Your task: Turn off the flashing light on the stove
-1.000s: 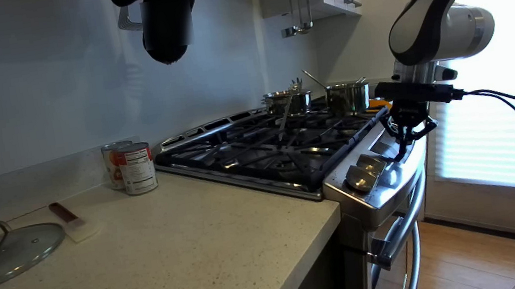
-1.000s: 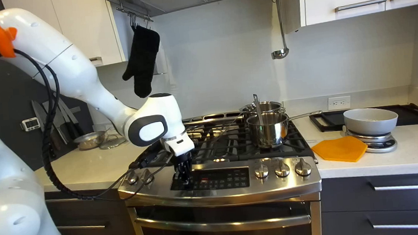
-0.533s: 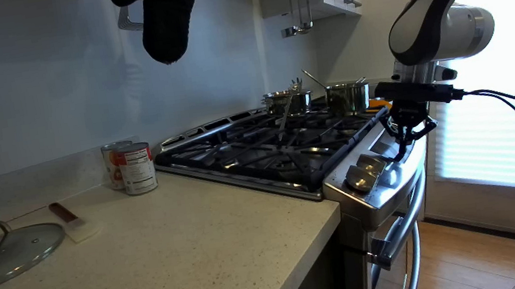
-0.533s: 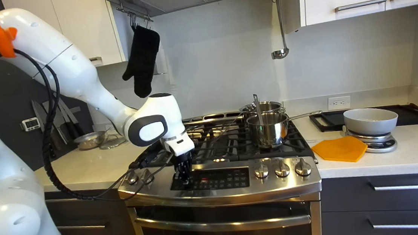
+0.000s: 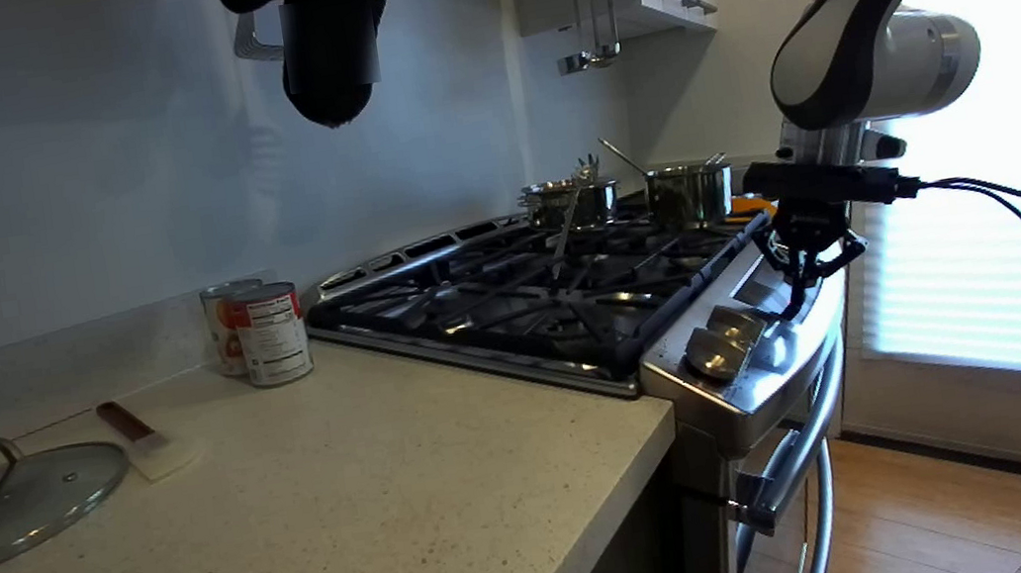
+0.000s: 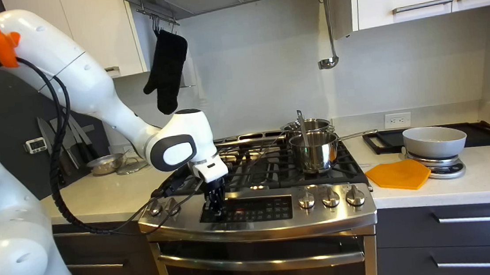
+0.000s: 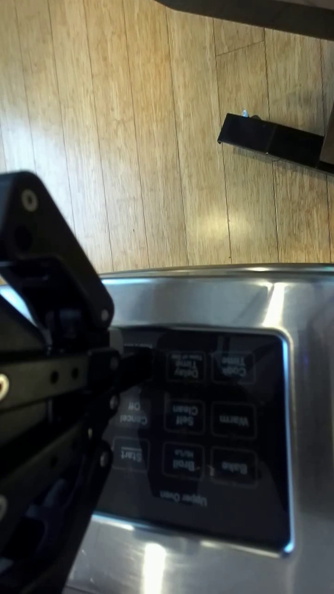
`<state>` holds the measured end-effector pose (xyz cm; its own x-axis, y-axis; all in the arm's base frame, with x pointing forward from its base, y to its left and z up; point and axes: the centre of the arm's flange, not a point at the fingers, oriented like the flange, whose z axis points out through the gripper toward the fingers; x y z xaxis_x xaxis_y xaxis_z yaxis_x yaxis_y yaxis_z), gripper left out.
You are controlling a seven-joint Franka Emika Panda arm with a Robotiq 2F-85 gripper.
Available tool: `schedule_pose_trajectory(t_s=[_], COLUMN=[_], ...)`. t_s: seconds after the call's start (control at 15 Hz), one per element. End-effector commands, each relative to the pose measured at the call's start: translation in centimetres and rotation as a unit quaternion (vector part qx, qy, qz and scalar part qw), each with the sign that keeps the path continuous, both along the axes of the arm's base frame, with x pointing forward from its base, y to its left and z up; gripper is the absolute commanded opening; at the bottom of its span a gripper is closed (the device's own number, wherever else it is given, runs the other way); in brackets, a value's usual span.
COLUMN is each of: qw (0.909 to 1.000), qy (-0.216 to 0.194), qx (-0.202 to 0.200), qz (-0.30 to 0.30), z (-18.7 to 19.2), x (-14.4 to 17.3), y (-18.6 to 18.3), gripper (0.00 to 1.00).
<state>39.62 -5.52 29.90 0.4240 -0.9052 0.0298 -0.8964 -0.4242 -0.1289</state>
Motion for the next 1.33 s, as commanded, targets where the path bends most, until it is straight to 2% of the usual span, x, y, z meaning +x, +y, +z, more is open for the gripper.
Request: schedule_pose_trajectory(t_s=[0.0,1.07,1.27], qw=[1.0000,1.0000,0.9998], qy=[0.000,-0.001,-0.001], qx=[0.002,0.004,0.009], qz=[0.006,0.009,0.015], z=[-2.4,-2.8,-0.3], x=[0.9,0.7,-0.8], y=[0.6,0.5,0.7], gripper=[0.00,0.00,0.00])
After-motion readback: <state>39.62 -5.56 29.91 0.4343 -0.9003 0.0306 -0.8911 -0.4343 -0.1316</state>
